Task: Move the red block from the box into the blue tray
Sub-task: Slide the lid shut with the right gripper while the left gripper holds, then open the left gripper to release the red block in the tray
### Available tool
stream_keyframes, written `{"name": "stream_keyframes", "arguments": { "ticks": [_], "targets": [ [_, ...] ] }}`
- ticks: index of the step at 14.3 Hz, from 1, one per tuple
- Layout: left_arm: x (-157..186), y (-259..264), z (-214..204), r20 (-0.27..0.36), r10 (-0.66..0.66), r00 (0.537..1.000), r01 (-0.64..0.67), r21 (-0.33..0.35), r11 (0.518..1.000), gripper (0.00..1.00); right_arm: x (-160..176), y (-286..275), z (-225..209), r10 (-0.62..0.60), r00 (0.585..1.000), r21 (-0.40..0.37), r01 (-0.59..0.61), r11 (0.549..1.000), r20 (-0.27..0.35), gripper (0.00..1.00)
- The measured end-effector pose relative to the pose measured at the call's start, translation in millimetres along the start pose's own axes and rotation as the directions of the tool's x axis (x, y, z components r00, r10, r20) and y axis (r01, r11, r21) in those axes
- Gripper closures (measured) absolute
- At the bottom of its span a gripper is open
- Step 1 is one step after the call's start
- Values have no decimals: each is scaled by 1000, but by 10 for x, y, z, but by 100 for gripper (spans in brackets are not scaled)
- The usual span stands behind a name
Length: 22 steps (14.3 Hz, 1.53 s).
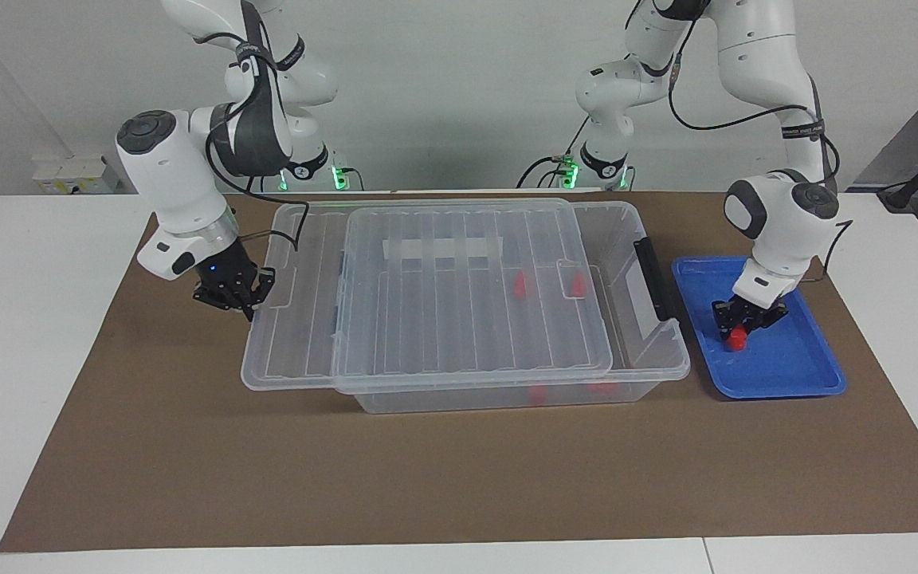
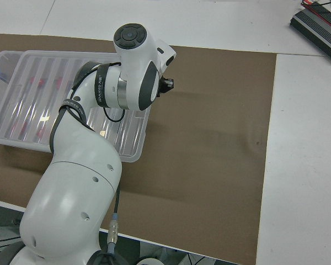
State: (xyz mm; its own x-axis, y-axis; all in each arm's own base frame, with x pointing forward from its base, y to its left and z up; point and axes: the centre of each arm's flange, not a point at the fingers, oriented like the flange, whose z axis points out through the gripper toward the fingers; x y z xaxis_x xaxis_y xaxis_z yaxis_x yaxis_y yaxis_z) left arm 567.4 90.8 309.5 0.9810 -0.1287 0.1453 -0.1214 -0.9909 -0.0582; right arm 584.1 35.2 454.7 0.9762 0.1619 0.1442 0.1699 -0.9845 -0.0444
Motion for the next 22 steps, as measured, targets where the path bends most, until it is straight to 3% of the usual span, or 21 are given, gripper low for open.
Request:
{"name": "stream_keyframes", "arguments": {
  "ticks": [7, 10, 12, 16, 22],
  "targets": [
    [-47, 12, 88, -53, -1, 999, 1, 11, 1000, 66, 29, -414, 27, 44, 999, 11, -44, 999, 5, 99],
    [-52, 14, 107, -50, 0, 999, 1, 10, 1000, 59, 34, -599, 34, 62, 998, 15, -62, 998, 6, 99],
    [-57, 5, 111, -48, -1, 999, 2, 10, 1000, 44, 33, -707, 40, 69, 998, 17, -69, 997, 7, 99],
    [-49, 20, 109, -26, 1, 1000, -1, 4, 1000, 0, 40, -772, 30, 71, 997, 19, -71, 997, 4, 99],
    [201, 91, -388, 28, 26, 999, -25, -5, 1000, 0, 38, -860, 32, 70, 998, 21, -70, 997, 4, 99]
  ]
}}
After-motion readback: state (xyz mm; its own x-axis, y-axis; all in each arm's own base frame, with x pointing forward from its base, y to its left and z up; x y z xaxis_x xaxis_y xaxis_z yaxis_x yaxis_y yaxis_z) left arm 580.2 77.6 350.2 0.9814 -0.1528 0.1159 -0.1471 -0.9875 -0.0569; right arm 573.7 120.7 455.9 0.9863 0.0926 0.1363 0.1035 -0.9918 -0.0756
